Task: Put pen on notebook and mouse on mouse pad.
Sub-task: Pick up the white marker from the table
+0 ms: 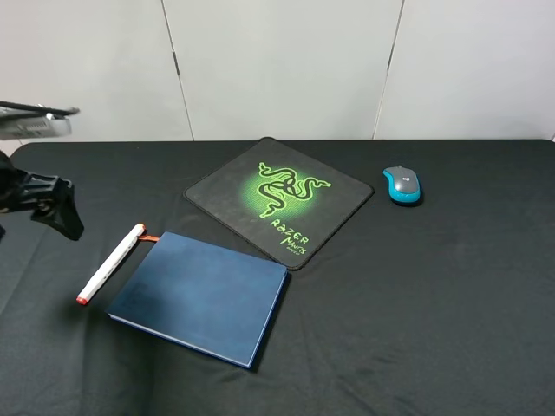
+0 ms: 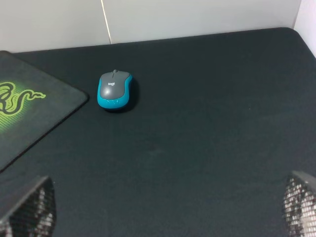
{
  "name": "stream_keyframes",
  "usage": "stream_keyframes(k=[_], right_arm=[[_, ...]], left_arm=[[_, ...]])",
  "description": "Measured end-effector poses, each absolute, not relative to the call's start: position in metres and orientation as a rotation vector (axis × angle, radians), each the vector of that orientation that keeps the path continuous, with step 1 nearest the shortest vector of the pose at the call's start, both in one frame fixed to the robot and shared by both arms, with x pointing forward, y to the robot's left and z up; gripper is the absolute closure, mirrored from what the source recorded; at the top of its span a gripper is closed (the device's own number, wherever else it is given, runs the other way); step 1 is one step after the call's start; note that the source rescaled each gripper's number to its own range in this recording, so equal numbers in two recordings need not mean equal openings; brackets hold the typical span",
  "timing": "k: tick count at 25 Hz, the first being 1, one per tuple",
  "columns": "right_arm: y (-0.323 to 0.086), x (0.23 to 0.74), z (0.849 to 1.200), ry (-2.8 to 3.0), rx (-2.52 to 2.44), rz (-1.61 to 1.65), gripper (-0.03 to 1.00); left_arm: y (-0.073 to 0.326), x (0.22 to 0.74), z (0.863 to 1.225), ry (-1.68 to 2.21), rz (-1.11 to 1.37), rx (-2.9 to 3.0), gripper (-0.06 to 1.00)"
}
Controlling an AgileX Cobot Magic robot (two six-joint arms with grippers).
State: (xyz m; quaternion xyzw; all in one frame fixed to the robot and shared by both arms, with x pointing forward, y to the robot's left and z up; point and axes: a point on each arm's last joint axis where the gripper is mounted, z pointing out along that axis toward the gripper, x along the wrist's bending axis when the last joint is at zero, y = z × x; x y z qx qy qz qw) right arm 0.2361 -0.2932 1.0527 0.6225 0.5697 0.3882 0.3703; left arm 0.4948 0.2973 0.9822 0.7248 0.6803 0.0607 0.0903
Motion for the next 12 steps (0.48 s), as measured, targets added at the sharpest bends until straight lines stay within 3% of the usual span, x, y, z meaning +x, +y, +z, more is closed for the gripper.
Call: stream_keyframes(k=[12], right_arm=[[-0.293,0.236,1.053,1.462,1.597,0.996,-0.03]], left_arm=[[0.277,0.516,0.932,1.985,0.103,2.265,-0.05]])
